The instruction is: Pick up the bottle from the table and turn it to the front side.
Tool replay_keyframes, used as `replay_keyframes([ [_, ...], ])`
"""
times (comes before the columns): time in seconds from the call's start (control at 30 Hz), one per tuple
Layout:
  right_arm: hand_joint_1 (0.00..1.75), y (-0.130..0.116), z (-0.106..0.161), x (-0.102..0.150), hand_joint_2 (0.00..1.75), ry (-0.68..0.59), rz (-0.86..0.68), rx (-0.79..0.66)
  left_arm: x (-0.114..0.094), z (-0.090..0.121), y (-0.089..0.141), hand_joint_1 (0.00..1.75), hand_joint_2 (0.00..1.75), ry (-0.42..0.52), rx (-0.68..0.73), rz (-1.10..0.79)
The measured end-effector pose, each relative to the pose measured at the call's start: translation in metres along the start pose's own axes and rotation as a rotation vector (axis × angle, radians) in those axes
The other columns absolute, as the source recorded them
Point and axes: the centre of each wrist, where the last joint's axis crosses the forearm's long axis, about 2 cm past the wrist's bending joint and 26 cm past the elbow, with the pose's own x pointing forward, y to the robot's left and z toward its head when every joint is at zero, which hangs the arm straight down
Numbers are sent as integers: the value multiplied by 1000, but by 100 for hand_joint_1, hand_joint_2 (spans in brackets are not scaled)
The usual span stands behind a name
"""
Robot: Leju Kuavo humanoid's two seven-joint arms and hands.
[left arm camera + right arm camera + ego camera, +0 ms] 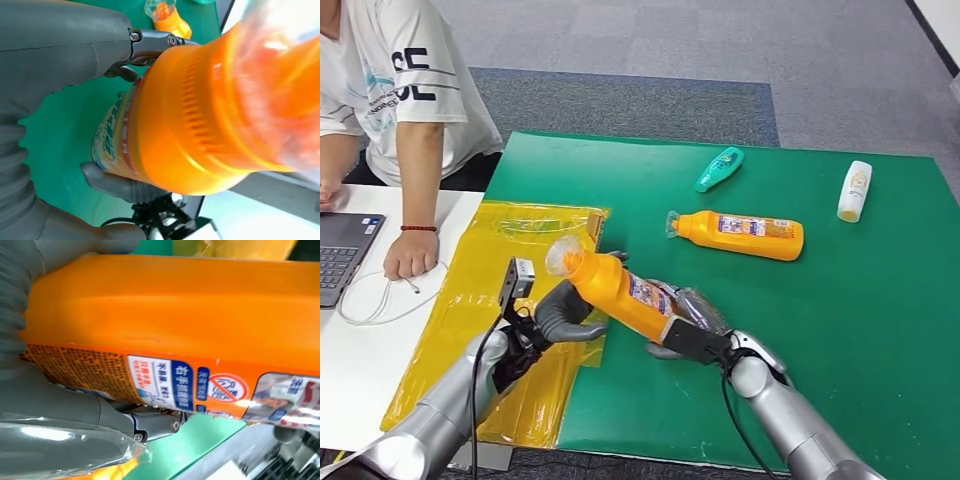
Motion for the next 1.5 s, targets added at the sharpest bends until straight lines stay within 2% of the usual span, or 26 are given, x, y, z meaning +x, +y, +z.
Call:
replay_keyframes([
  [0.27,175,16,7,0,175,29,42,-27,-7,7,-7,0,175,-30,55,43],
  [0.63,175,28,15,3,175,-17,-190,63,-12,13,-10,0,175,-48,77,54],
  [0.93,175,25,14,5,175,-48,-251,79,-8,13,-6,0,175,-63,49,-1],
  [1.17,175,22,12,8,175,-62,-246,74,0,3,-1,0,175,-71,32,-35],
  [1.5,175,19,7,11,175,-66,-220,63,12,-27,-6,0,175,-89,1,-41],
])
